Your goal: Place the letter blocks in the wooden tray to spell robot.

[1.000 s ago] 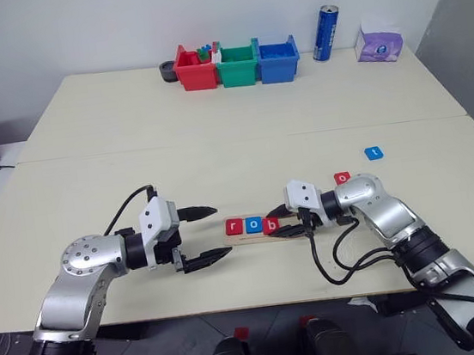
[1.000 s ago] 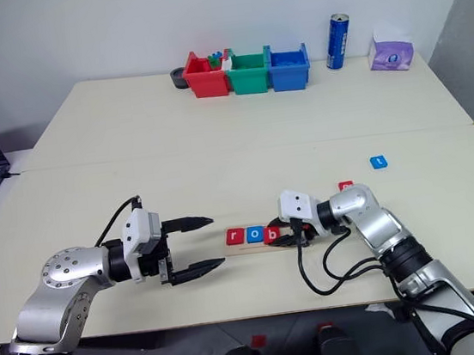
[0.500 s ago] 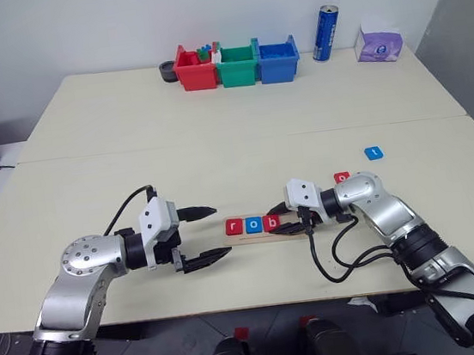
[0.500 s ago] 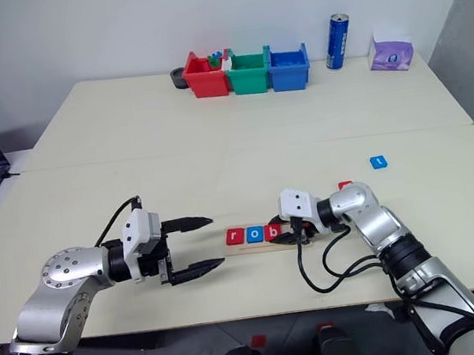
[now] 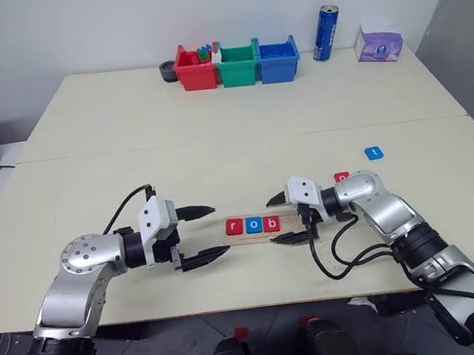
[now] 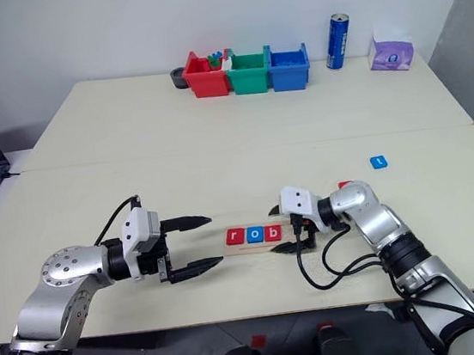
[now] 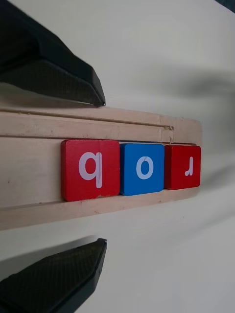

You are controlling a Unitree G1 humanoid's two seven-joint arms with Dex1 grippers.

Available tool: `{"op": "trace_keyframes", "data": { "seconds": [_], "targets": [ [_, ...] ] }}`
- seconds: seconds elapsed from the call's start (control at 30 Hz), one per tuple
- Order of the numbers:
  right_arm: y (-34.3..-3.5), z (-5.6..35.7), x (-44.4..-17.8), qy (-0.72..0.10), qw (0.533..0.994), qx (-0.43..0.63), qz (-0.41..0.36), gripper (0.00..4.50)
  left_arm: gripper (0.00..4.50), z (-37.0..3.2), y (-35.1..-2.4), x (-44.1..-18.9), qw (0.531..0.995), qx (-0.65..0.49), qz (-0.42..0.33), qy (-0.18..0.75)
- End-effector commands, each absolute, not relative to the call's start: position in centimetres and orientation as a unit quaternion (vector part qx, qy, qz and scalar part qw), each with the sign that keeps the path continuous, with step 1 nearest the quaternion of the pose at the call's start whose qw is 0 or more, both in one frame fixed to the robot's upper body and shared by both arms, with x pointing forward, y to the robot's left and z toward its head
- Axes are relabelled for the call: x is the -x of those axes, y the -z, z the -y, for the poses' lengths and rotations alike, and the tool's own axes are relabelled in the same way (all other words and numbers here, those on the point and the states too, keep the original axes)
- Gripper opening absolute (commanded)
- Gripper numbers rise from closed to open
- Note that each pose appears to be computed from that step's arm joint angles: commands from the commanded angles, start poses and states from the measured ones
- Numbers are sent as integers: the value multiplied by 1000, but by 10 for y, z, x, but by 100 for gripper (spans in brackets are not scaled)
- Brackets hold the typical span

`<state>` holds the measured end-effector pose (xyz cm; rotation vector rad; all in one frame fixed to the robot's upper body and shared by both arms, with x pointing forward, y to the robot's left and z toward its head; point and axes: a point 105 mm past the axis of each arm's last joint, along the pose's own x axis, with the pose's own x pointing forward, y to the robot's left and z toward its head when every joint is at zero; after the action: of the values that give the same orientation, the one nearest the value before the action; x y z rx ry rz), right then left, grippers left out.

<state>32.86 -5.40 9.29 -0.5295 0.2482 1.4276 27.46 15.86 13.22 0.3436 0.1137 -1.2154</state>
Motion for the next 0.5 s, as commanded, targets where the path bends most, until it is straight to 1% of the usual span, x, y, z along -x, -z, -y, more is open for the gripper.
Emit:
{"op": "trace_keyframes", "data": {
  "seconds": [0.03, 0.17, 0.23, 0.33, 0.43, 0.5],
  "targets": [
    [-131, 57, -332, -637, 738, 204, -81, 447, 450, -154, -137, -274, 799, -172, -39, 575],
    [-156, 74, -330, -612, 768, 173, -78, 447, 450, -149, -140, -272, 798, -167, -31, 578],
    [-172, 100, -330, -570, 801, 164, -77, 447, 450, -137, -148, -277, 806, -152, -9, 572],
    [-177, 134, -331, -496, 849, 161, -84, 447, 450, -119, -157, -284, 815, -139, 16, 563],
    [-166, 167, -340, -382, 900, 183, -101, 447, 450, -99, -158, -292, 820, -132, 32, 557],
    [-159, 187, -350, -289, 935, 172, -109, 447, 450, -87, -157, -298, 823, -130, 41, 552]
  ]
}}
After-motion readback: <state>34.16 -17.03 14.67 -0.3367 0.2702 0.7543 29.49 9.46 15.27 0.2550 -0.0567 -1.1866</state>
